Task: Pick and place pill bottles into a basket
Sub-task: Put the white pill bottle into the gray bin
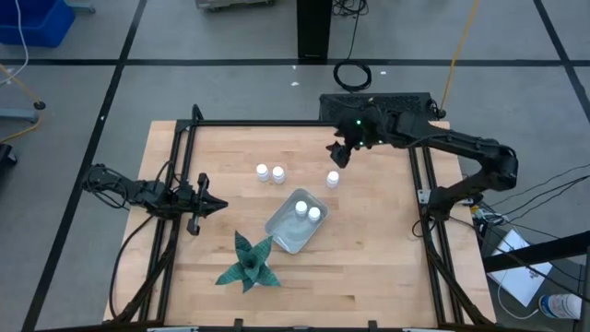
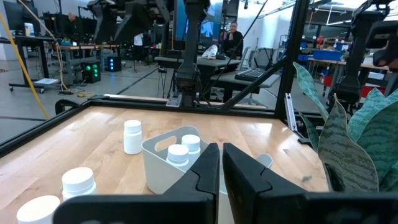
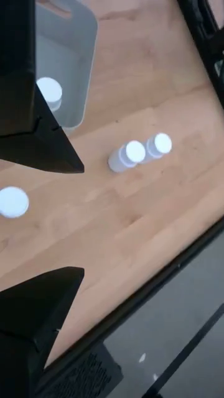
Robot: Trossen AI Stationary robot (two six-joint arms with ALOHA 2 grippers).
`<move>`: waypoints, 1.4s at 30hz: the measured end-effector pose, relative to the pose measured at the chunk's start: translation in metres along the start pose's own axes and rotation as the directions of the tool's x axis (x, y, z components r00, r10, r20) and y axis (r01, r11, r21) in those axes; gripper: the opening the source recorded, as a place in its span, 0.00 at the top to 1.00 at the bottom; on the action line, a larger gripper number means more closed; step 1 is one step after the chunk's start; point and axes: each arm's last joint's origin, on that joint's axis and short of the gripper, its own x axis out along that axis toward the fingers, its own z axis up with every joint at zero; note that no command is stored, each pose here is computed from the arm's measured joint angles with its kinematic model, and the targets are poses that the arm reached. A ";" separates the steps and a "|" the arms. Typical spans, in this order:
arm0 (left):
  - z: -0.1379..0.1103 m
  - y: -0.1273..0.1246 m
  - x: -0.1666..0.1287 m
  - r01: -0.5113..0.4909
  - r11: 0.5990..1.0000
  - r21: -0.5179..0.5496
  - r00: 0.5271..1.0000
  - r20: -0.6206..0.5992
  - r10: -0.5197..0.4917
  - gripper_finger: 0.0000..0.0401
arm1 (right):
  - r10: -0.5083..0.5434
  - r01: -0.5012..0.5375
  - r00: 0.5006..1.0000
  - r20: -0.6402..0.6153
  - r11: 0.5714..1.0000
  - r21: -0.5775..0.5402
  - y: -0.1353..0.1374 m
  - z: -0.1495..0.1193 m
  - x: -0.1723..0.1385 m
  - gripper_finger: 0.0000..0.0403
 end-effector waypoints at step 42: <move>0.000 0.000 0.000 0.000 1.000 0.000 1.000 0.000 0.000 0.94 | 0.078 -0.053 0.975 -0.207 0.991 0.125 -0.003 -0.094 0.085 0.37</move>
